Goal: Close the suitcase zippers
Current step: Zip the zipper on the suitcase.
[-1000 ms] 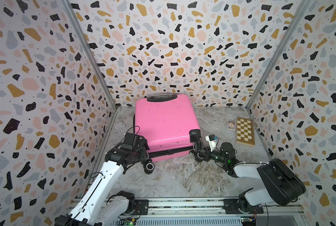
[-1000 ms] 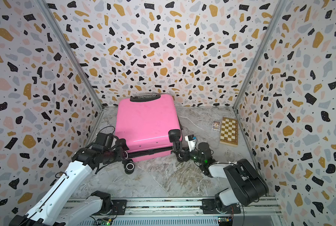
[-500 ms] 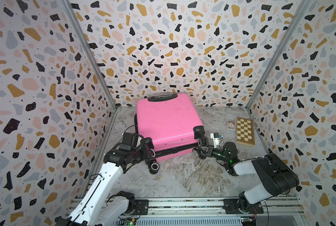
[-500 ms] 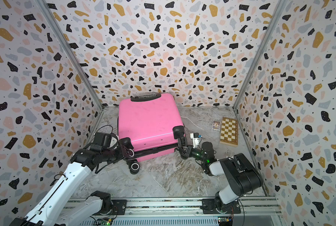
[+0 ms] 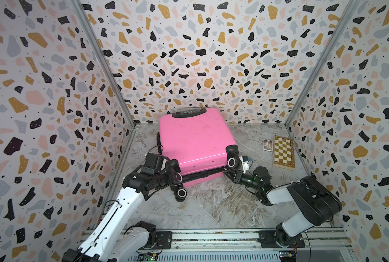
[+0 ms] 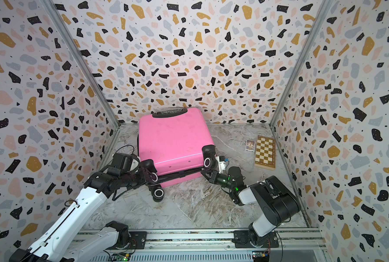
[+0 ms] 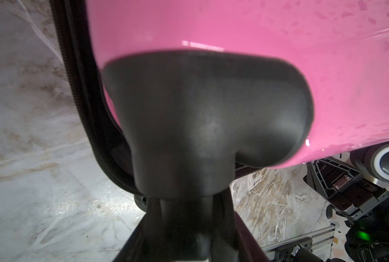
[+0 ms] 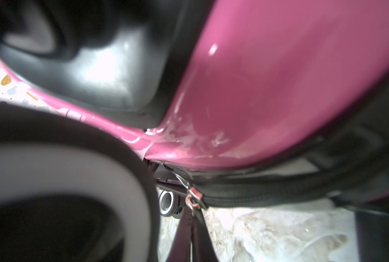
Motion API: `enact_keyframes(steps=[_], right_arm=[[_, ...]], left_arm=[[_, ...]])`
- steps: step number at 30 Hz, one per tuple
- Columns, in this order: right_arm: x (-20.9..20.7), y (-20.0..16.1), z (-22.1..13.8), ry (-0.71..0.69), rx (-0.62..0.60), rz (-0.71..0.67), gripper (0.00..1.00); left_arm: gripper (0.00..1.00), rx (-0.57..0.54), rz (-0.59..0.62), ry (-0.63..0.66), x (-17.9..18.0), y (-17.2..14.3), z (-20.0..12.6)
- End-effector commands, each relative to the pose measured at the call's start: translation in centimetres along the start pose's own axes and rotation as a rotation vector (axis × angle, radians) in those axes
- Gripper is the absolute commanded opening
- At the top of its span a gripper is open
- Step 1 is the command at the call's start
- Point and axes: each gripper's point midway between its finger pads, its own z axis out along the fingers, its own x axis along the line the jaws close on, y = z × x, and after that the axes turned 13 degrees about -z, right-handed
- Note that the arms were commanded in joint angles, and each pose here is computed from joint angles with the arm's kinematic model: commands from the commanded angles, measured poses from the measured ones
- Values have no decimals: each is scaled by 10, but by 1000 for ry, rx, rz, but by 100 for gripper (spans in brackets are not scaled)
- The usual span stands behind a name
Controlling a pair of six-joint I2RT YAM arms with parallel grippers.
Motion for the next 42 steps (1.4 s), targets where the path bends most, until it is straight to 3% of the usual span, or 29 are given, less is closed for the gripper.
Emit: enact_keyframes(steps=[1,6,13,28,42], right_arm=[[105,7,-2,395,38,-229,0],[117,0,1,442,60,-241,0],[136,-16,13,488,115,-294,0],[142,-50,40,422,238,-416,0],[145,-79,70,342,354,-599,0]], left_arm=[[21,-25,195,-377,-97,10,-29],[19,-31,226,-467,-121,11,-40],[18,-64,233,-462,-129,13,-39],[18,-32,219,-457,-131,-3,-18],[19,41,243,-537,-164,-35,-4]])
